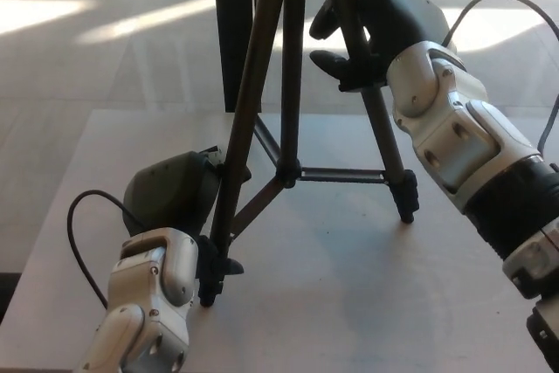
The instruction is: Use both hands of the robot to pick up the tripod lying in the middle of the desk and make it stand upright on the desk
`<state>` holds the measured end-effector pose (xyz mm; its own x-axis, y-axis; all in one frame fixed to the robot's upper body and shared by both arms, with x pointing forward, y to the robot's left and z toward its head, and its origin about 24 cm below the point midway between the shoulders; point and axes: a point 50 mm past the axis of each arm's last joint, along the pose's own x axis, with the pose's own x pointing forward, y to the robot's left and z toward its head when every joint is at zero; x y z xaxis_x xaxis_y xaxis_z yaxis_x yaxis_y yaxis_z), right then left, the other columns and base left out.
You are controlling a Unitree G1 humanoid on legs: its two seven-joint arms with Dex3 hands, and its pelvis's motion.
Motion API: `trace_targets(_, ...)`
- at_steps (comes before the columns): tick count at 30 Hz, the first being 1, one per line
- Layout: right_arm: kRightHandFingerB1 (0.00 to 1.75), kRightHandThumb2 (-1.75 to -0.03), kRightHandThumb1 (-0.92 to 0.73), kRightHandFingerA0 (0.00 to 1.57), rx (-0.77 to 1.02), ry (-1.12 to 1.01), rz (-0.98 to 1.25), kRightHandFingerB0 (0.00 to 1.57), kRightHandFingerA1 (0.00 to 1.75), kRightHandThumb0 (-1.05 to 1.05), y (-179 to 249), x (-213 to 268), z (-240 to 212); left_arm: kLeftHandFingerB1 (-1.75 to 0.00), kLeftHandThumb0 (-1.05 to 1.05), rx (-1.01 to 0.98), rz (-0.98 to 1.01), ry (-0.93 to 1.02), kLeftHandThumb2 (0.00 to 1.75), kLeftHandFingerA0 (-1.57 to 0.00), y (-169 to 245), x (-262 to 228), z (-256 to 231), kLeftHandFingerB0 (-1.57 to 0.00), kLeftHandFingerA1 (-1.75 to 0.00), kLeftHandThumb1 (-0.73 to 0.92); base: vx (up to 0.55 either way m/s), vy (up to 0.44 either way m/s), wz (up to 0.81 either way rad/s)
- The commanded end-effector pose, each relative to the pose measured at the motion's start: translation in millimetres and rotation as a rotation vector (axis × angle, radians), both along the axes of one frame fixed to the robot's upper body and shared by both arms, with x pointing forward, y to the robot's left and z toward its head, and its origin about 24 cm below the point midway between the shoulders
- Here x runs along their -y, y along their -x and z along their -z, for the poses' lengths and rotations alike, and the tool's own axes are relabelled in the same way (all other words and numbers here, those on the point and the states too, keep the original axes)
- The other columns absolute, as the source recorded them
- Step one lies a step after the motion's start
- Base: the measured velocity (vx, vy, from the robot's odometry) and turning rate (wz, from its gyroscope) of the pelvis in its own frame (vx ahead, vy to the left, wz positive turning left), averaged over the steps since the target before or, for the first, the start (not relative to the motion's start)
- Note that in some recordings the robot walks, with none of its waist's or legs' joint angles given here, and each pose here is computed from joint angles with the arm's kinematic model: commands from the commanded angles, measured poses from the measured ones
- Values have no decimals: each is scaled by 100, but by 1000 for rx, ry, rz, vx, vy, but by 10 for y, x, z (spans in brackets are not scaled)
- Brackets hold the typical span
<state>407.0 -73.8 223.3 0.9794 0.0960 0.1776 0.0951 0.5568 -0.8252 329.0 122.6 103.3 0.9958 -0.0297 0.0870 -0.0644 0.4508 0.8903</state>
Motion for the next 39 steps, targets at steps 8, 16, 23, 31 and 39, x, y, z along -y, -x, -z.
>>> trace_targets(8,44,-80,-49,57,-277,72,-34,14,98,-51,-10,243,125,-69,-29,-69,-12,44,61,-84,21,-17,96,-74,-142,64,0,0,0)
trace_targets(16,3,-98,-57,0,-441,148,-20,0,4,-100,-15,305,135,-23,-50,-288,29,170,60,-18,-36,-46,42,-7,-55,57,0,0,0)
trace_targets(23,0,-61,-60,0,-496,207,-46,0,0,-105,-25,383,128,0,-96,-428,8,202,79,0,-84,-147,27,0,0,56,0,0,0)
trace_targets(31,0,-65,-65,0,-523,223,-63,0,0,-105,6,492,141,0,-105,-472,-32,206,63,0,-86,-323,-32,0,0,70,0,0,0)
trace_targets(39,0,-63,-70,0,-504,262,-80,0,0,-105,118,687,138,0,-105,-477,-40,283,87,0,-29,-527,-71,0,0,56,0,0,0)
